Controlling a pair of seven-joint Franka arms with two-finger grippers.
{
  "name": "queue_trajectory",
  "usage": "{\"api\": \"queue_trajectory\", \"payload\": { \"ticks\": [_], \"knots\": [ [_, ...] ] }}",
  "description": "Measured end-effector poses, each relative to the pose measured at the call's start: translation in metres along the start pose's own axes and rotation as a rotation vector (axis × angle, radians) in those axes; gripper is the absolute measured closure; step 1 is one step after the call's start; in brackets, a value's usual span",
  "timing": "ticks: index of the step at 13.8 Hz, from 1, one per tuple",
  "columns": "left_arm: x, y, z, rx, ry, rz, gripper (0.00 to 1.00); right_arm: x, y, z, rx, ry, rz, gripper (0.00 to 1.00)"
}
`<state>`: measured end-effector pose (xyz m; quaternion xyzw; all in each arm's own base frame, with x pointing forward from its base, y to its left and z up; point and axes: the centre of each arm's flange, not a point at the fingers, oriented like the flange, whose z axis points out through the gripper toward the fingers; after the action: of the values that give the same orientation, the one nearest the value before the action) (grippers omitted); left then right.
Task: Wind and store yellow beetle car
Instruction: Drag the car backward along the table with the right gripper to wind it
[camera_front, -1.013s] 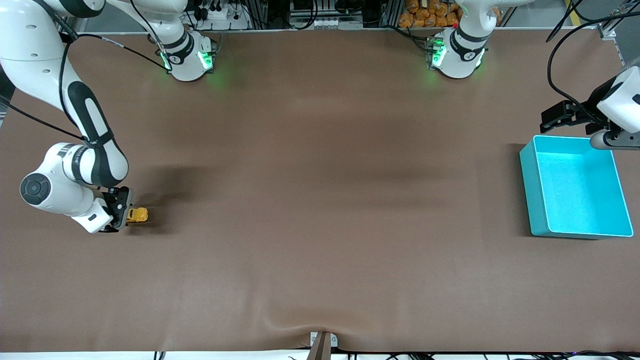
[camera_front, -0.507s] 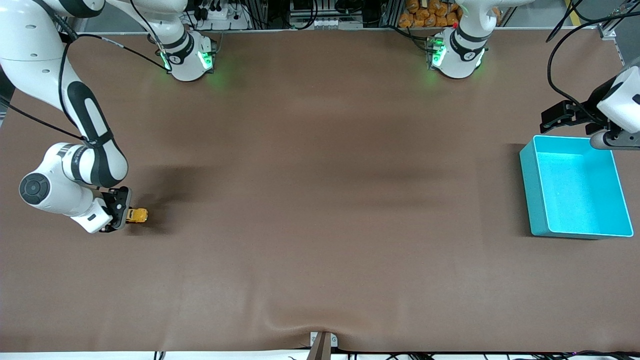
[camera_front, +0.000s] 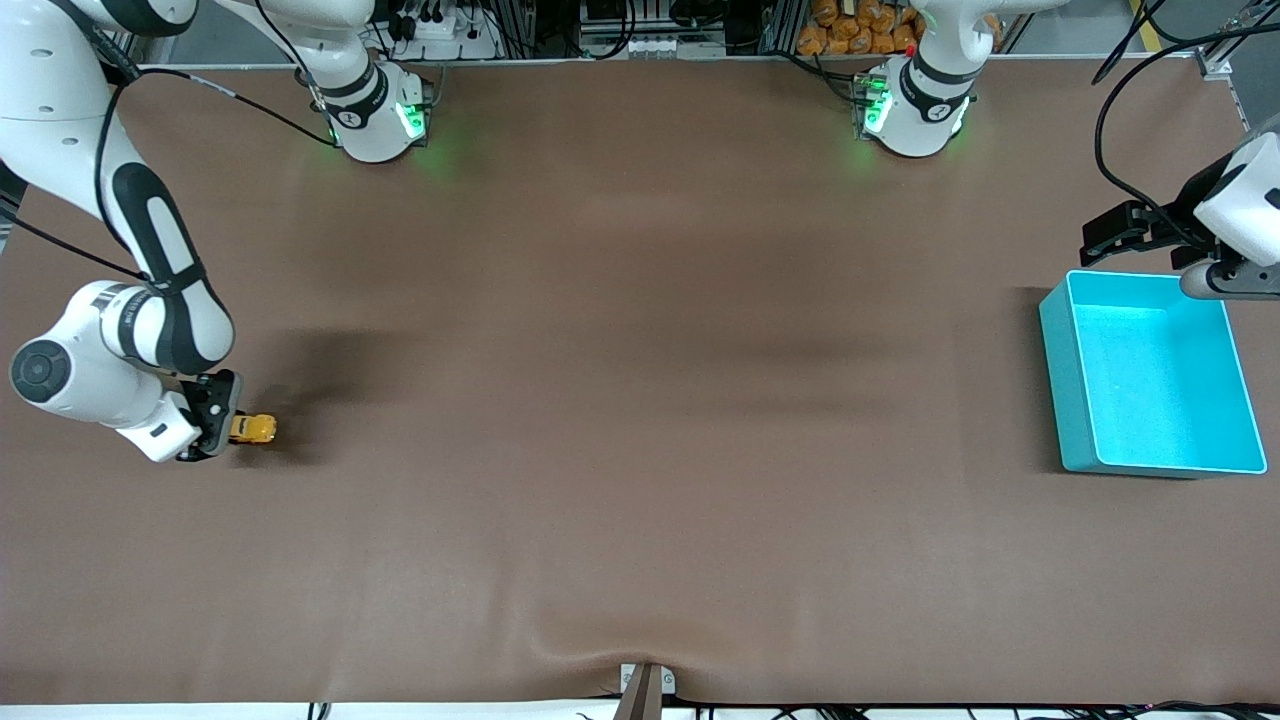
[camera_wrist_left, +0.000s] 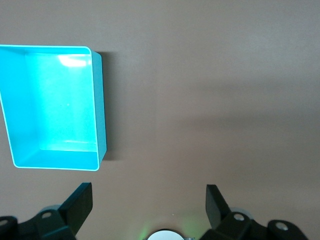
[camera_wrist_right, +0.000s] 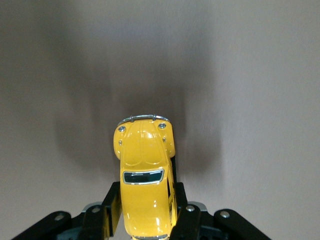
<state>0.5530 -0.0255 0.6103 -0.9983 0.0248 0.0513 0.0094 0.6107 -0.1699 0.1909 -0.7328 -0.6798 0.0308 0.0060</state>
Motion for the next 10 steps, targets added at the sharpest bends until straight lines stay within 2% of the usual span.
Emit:
{"api": "queue_trajectory", "payload": {
  "ticks": [10],
  "knots": [
    [0.0,0.0,0.0,0.0,-0.001,0.0,0.0,-0.12,-0.011,0.006,-0.032,-0.006,-0.068,0.54]
  ]
}}
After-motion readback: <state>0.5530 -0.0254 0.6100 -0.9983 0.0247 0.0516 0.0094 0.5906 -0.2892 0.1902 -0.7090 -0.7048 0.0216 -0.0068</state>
